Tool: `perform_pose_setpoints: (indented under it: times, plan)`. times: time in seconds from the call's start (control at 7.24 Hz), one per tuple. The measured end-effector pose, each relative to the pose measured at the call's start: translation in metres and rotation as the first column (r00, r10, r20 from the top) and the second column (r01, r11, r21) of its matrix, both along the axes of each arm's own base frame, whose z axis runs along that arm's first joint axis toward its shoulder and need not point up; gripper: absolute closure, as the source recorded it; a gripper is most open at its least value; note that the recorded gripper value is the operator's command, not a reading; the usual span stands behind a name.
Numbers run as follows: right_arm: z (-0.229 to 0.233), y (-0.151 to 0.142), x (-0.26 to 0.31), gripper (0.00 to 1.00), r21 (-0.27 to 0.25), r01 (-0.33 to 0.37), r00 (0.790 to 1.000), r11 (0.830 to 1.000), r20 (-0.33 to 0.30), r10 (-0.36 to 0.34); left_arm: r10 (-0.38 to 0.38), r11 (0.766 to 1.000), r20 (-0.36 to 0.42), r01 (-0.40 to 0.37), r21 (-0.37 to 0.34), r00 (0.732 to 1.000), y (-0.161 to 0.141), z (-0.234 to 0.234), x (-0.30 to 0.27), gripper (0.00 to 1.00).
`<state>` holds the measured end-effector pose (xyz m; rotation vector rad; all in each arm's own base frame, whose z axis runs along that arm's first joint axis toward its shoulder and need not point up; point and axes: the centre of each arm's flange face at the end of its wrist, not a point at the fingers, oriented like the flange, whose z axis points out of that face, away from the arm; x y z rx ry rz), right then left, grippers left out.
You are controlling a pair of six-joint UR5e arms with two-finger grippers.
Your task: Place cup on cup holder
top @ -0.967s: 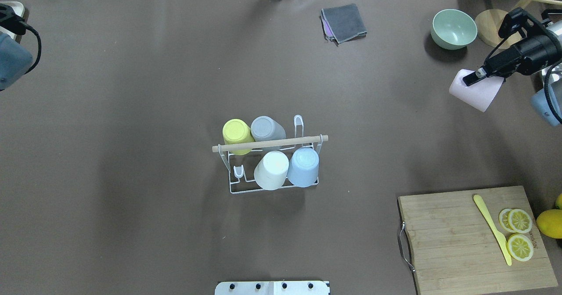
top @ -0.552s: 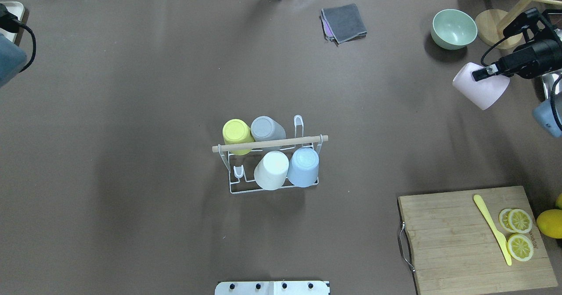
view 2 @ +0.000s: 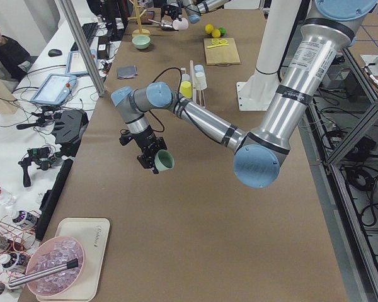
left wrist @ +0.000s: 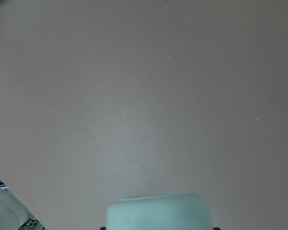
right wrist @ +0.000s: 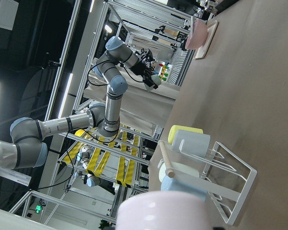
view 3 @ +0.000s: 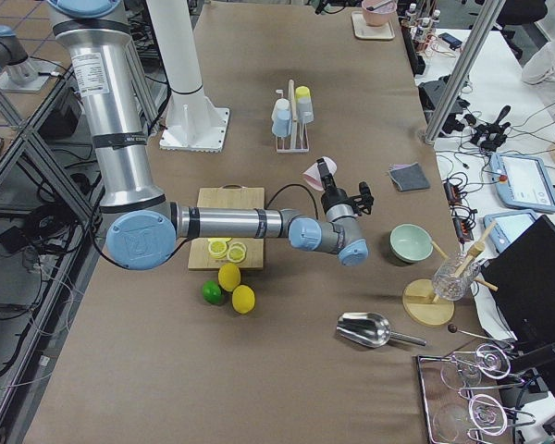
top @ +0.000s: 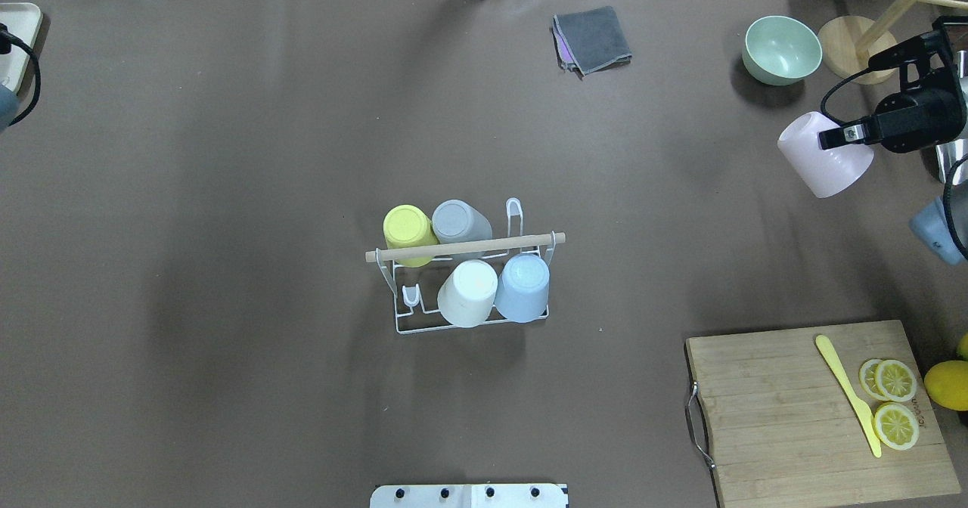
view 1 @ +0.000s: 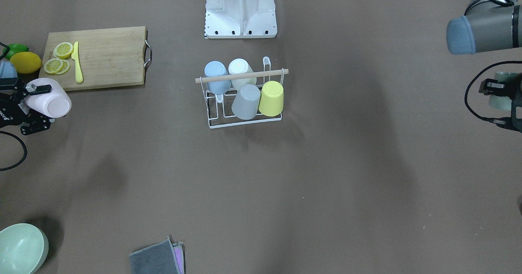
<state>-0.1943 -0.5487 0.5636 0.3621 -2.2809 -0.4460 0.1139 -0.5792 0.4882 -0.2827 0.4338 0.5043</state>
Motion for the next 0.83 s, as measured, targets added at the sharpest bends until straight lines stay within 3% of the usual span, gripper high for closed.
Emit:
perform_pose_setpoints:
  times: [0.41,0.83]
  plan:
    - [0.003,0.012,-0.016,0.87,0.106,-0.085,0.995,0.991,0.062,0.079,-0.007,1.0,-0.005,0.007,0.009,1.0,0.003,0.011,-0.006,1.0]
    - [-0.022,0.014,-0.023,0.87,0.182,-0.125,0.986,0.975,0.129,0.102,-0.01,1.0,-0.012,0.011,0.018,1.0,0.003,0.008,-0.006,1.0]
